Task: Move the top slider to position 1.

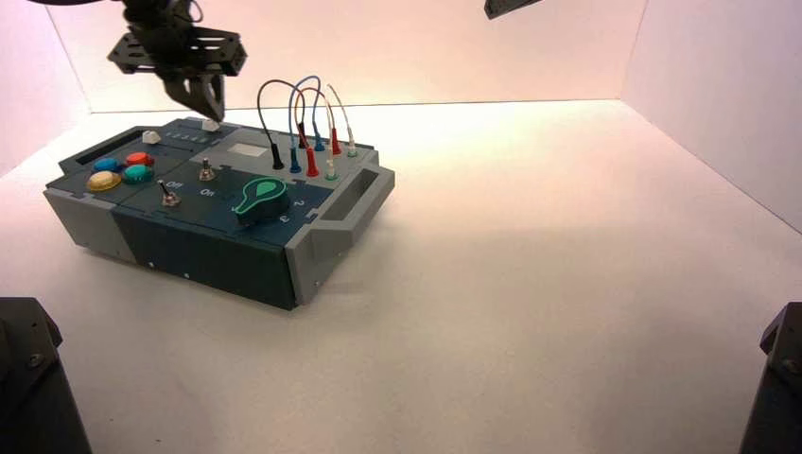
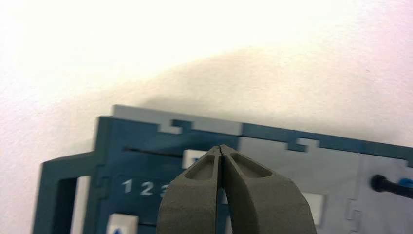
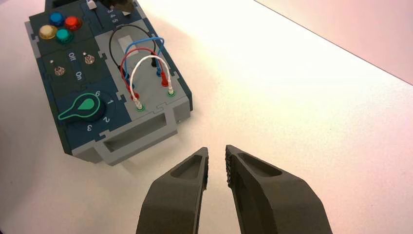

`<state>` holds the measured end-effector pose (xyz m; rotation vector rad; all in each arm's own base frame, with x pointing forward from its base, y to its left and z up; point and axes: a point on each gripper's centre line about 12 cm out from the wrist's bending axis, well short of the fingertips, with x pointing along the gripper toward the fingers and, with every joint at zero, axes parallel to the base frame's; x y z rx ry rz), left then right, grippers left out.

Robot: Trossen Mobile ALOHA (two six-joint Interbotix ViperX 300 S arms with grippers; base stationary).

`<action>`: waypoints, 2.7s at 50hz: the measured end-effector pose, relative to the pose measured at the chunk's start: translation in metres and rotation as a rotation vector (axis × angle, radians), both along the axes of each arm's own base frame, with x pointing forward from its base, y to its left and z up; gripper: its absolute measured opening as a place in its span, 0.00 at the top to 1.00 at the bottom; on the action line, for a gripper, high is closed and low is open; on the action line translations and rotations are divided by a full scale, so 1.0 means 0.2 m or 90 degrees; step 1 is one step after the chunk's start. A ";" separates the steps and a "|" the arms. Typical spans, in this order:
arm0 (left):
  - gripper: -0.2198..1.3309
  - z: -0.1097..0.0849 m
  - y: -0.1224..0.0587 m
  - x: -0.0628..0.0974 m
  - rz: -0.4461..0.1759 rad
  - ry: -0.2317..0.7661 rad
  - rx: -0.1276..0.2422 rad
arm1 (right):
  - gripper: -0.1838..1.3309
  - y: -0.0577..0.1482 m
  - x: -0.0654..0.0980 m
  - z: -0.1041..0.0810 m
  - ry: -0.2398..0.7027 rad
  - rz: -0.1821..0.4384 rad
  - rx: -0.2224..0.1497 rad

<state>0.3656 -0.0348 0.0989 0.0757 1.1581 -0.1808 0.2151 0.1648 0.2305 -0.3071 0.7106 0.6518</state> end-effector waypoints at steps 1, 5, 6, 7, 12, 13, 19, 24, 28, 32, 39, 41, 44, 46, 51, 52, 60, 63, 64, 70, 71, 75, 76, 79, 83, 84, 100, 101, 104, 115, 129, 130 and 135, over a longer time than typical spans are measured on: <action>0.96 0.00 0.01 0.00 0.005 0.000 0.000 | 0.59 0.00 0.00 0.00 0.000 -0.001 0.001; 0.96 0.00 0.02 0.00 0.007 0.000 0.000 | 0.59 0.00 0.00 0.00 0.001 0.000 -0.001; 0.96 0.00 0.02 0.00 0.007 0.000 0.000 | 0.59 0.00 0.00 0.00 0.001 0.000 -0.001; 0.96 0.00 0.02 0.00 0.007 0.001 0.000 | 0.59 0.00 0.00 0.00 0.000 0.000 -0.001; 0.96 -0.01 0.02 0.00 0.007 0.004 0.000 | 0.59 0.00 0.00 0.00 0.000 0.000 -0.001; 0.96 -0.03 0.02 0.00 0.008 0.009 0.001 | 0.59 0.00 0.00 0.00 0.000 0.000 -0.001; 0.96 -0.07 0.04 0.01 0.015 0.021 0.000 | 0.59 0.00 0.00 0.00 0.000 0.001 -0.002; 0.96 -0.08 0.07 0.02 0.026 0.023 0.001 | 0.59 0.00 0.00 0.00 0.000 0.001 -0.002; 0.96 -0.08 0.11 0.03 0.041 0.021 0.001 | 0.59 0.00 0.00 0.00 0.000 0.001 -0.003; 0.96 -0.08 0.15 0.04 0.052 0.017 0.002 | 0.59 0.00 0.00 0.00 -0.001 0.001 -0.004; 0.96 -0.08 0.21 0.05 0.069 0.013 0.003 | 0.59 0.00 0.00 0.00 -0.002 0.002 -0.006; 0.96 -0.08 0.22 0.05 0.073 0.013 0.004 | 0.59 0.00 0.00 0.00 -0.002 0.002 -0.006; 0.97 -0.08 0.23 0.05 0.078 0.013 0.003 | 0.59 0.00 0.00 -0.01 -0.002 0.002 -0.007; 0.97 -0.07 0.24 0.05 0.078 0.012 0.004 | 0.59 0.00 0.00 0.00 -0.003 0.003 -0.008; 0.96 -0.08 0.24 0.05 0.081 0.013 0.004 | 0.59 0.00 0.00 0.00 -0.004 0.003 -0.008; 0.96 -0.08 0.24 0.05 0.081 0.014 0.004 | 0.59 0.00 0.00 0.00 -0.004 0.003 -0.008; 0.97 -0.07 0.25 0.05 0.082 0.012 0.004 | 0.59 0.00 0.00 0.00 -0.005 0.004 -0.009; 0.96 -0.07 0.25 0.05 0.081 0.012 0.004 | 0.59 0.00 0.00 0.00 -0.005 0.004 -0.010; 0.97 -0.07 0.25 0.05 0.081 0.013 0.004 | 0.59 0.00 0.00 0.00 -0.005 0.004 -0.010; 0.96 -0.02 0.25 0.05 0.082 0.005 0.002 | 0.59 -0.01 0.00 0.00 -0.006 0.005 -0.012; 0.96 0.00 0.25 0.05 0.081 0.000 0.002 | 0.59 -0.01 0.00 0.00 -0.007 0.005 -0.012; 0.96 0.09 0.27 0.06 0.088 -0.033 0.004 | 0.59 -0.01 0.00 0.00 -0.006 0.005 -0.012; 0.96 0.11 0.28 0.06 0.091 -0.041 0.004 | 0.59 0.00 0.00 0.00 -0.008 0.006 -0.012; 0.96 0.17 0.30 0.06 0.096 -0.061 0.004 | 0.59 -0.01 0.00 0.00 -0.007 0.005 -0.012; 0.96 0.25 0.31 0.06 0.100 -0.087 0.004 | 0.59 -0.01 0.00 0.00 -0.007 0.006 -0.013; 0.96 0.27 0.31 0.05 0.100 -0.094 0.005 | 0.59 -0.01 0.00 0.00 -0.008 0.005 -0.011; 0.96 0.43 0.28 0.00 0.110 -0.108 -0.015 | 0.47 -0.01 0.00 0.00 -0.008 0.005 -0.012; 0.96 0.44 0.28 0.00 0.110 -0.110 -0.016 | 0.46 -0.01 0.00 0.00 -0.008 0.006 -0.012; 0.96 0.47 0.26 -0.02 0.103 -0.112 -0.017 | 0.46 -0.01 0.00 0.00 -0.008 0.006 -0.012; 0.96 0.64 0.14 -0.10 0.056 -0.130 -0.026 | 0.46 -0.01 0.00 0.00 -0.008 0.005 -0.012; 0.96 0.81 0.12 -0.34 0.047 -0.210 -0.030 | 0.46 -0.01 0.00 0.00 -0.009 0.005 -0.012; 0.96 0.81 0.12 -0.35 0.047 -0.215 -0.029 | 0.46 -0.01 0.00 0.00 -0.009 0.005 -0.012; 0.94 0.82 0.12 -0.41 0.051 -0.249 -0.029 | 0.46 0.00 0.00 0.00 -0.009 0.005 -0.010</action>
